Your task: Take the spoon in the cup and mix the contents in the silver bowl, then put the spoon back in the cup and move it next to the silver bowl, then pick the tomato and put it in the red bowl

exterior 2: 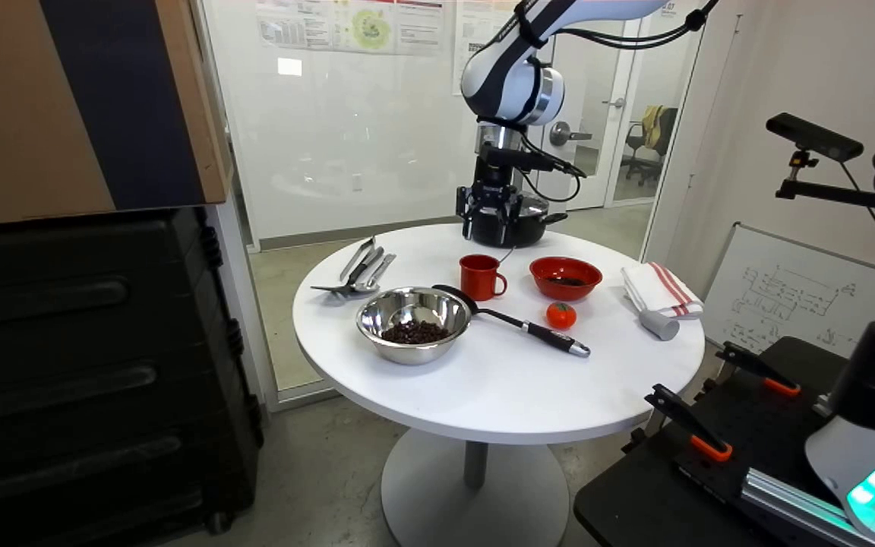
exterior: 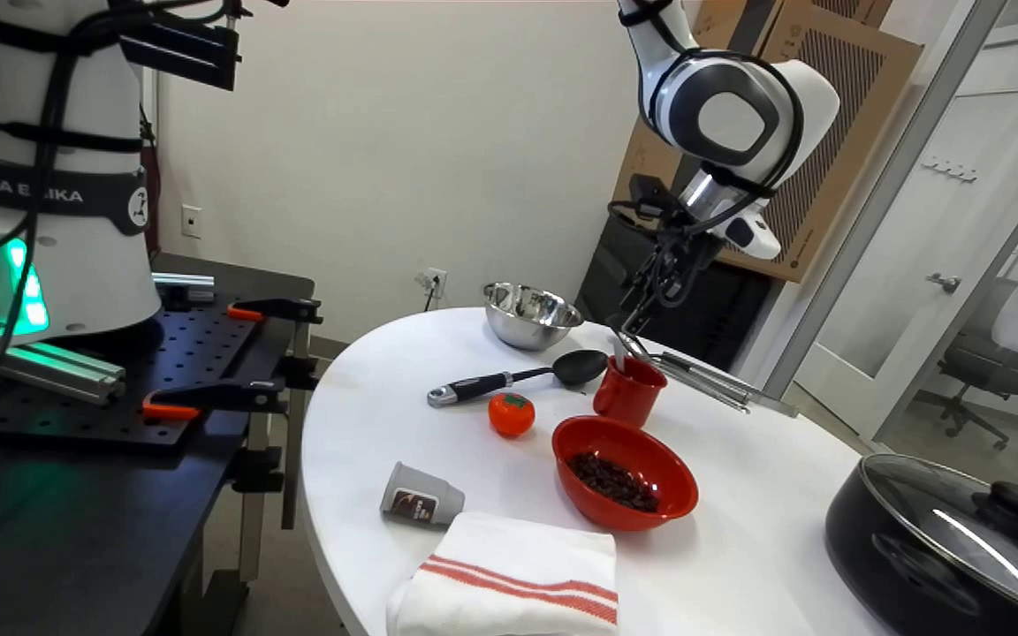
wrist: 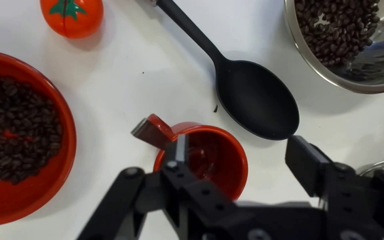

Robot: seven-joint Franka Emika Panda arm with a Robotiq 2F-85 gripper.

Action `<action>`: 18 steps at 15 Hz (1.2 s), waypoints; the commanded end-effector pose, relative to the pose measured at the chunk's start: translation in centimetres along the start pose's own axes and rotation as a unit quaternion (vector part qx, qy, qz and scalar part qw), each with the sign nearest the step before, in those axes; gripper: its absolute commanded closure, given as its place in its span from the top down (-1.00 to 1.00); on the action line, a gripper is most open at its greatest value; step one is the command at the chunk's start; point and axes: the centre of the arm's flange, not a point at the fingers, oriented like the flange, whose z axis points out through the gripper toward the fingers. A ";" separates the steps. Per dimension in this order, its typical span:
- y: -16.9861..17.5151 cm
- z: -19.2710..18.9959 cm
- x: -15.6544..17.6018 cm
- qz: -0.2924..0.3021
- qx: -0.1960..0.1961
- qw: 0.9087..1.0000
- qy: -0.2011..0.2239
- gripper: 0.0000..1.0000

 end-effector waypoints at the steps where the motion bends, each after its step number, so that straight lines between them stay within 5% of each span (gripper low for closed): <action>1: -1.2 -3.1 -2.8 -0.080 0.011 0.996 -0.022 1.00; 4: -2.3 -5.2 -5.7 -0.156 0.001 0.986 -0.054 1.00; 6: -2.4 -6.1 -7.4 -0.187 -0.042 0.980 -0.060 1.00; 11: 0.4 -5.1 -8.9 -0.216 -0.151 0.964 0.037 1.00; 18: 1.7 -2.0 -8.0 -0.227 -0.151 0.961 0.043 1.00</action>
